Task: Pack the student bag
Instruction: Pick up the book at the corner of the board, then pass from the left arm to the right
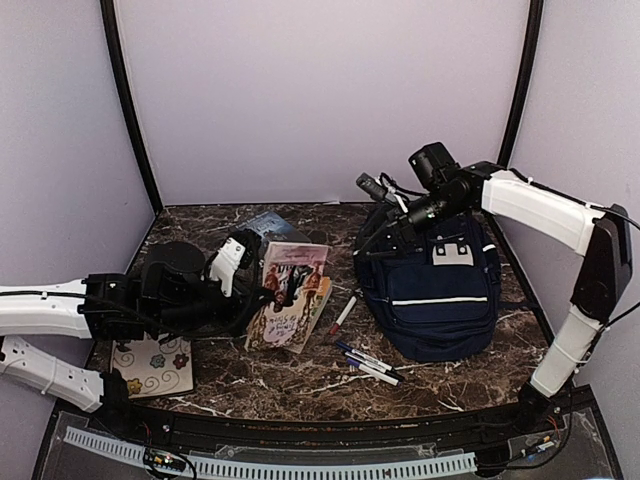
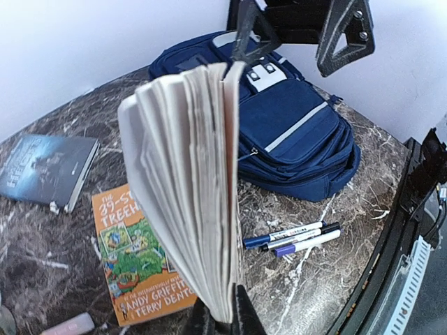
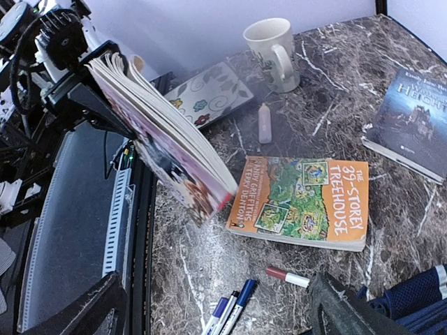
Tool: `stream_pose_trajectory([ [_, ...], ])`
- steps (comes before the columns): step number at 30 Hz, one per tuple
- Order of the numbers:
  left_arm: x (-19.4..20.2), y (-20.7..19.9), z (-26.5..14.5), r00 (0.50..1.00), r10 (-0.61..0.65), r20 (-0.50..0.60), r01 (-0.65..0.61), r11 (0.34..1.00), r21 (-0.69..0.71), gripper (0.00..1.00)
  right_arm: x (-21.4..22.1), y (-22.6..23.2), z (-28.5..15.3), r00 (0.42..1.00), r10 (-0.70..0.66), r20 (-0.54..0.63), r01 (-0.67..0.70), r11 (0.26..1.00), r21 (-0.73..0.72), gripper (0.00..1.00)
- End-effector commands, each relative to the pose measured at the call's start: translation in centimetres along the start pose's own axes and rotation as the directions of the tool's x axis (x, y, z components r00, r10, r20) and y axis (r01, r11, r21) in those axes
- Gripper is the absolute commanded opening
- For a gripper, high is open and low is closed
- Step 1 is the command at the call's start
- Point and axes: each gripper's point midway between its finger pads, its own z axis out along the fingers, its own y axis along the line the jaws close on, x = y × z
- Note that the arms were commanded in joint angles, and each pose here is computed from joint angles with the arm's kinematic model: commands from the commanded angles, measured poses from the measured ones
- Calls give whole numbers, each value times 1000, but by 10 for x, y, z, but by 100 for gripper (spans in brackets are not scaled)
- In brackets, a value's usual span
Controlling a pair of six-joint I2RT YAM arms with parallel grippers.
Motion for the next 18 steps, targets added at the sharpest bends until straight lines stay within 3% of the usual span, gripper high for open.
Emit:
stream_pose_trajectory([
  [1,-42,-26,5,964,262,50,-267,953,146,0,-39,32,-22,990,-113,88,119,990,-69,91],
  [8,-61,-49,23,921,389,-1,-368,873,321,0,-66,42,-41,952,-294,91,295,956,0,88],
  [18,-62,-74,38,916,400,25,-371,821,434,0,-28,69,-20,922,-384,-48,379,922,-85,87],
])
